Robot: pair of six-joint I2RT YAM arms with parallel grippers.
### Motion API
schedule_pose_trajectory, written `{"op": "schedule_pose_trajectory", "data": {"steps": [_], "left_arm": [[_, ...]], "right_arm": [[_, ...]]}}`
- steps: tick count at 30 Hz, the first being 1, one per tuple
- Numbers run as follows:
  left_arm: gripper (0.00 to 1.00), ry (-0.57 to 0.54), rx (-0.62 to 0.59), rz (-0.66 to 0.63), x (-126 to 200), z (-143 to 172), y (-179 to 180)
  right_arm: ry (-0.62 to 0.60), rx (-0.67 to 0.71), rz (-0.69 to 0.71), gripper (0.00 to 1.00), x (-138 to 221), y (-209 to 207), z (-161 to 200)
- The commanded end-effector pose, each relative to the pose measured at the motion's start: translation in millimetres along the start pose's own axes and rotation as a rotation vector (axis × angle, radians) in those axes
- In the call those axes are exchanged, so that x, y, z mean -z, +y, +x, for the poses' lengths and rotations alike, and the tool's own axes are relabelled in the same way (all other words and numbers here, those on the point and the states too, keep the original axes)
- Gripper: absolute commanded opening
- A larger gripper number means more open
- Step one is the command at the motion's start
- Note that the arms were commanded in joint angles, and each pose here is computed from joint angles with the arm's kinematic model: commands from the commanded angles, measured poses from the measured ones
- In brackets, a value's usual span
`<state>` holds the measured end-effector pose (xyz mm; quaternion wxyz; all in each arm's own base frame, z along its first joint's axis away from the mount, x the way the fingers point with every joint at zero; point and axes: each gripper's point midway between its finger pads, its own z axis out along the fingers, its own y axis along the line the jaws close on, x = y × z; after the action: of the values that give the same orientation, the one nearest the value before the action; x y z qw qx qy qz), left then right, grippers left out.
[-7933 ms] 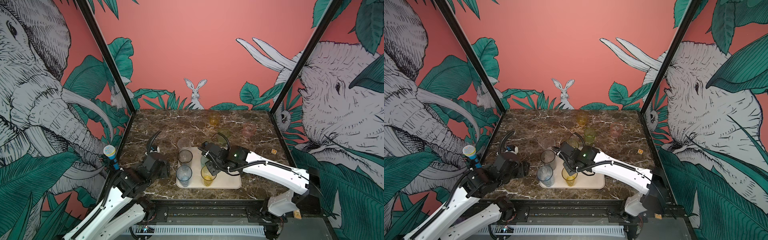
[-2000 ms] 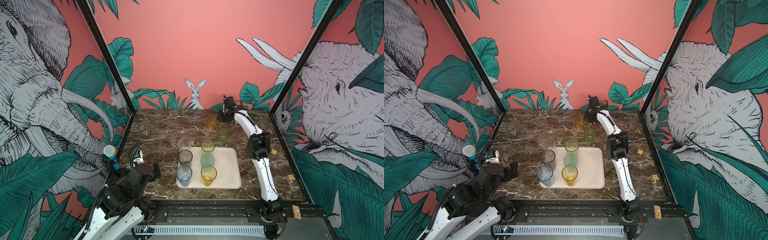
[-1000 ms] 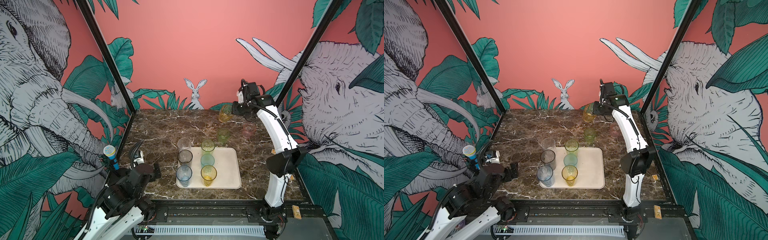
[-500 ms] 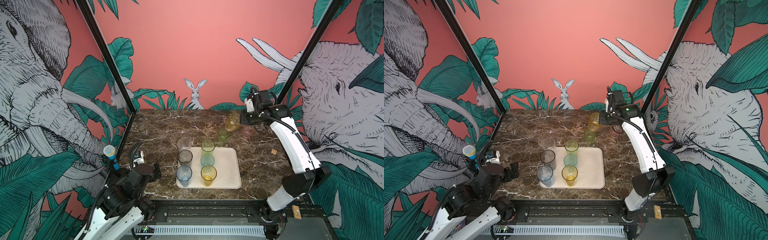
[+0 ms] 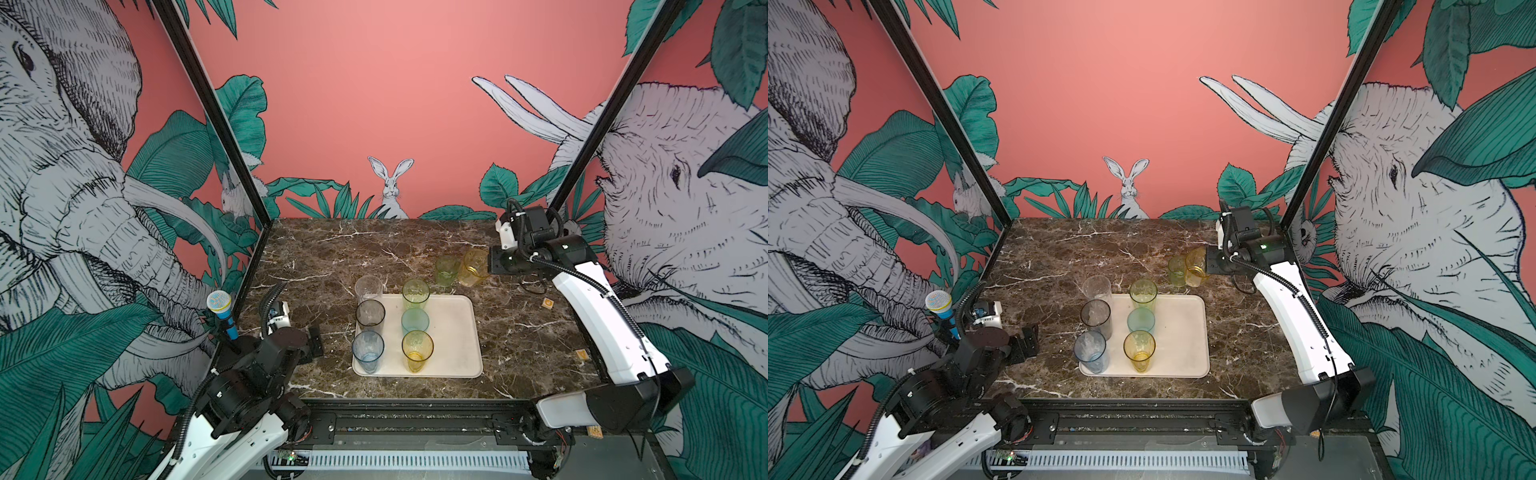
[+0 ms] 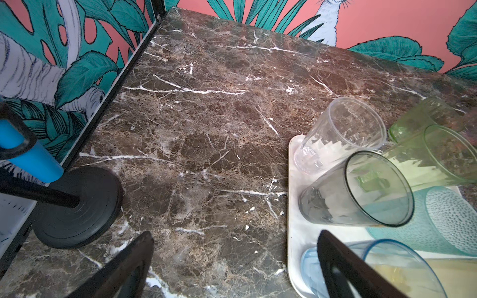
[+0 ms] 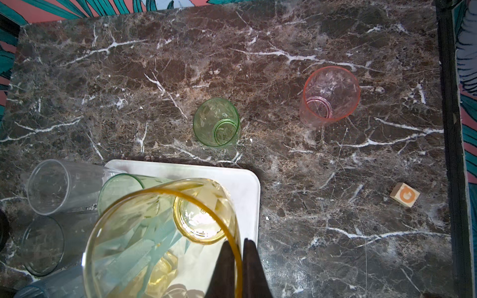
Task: Place the glasses into the tray
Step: Place the glass on the tray.
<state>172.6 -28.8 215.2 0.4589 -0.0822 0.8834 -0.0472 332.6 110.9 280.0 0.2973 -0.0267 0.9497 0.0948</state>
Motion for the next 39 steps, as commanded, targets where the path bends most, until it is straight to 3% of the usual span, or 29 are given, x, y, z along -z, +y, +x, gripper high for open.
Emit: {"op": "schedule_pose_trajectory", "data": {"steps": [1,20,39], "left_arm": [[0.99,0.002,-0.004,-0.001,-2,2,0],[0.99,0.005,-0.002,0.0,-4,3,-1],[0.99,0.007,-0.001,-0.006,-5,5,0]], "right_arm": [[-0.037,0.028,0.006,0.0,5,0,3],[0.067,0.036,0.001,0.0,-55,6,64],[0.113,0.012,0.027,0.0,-112,2,83]]}}
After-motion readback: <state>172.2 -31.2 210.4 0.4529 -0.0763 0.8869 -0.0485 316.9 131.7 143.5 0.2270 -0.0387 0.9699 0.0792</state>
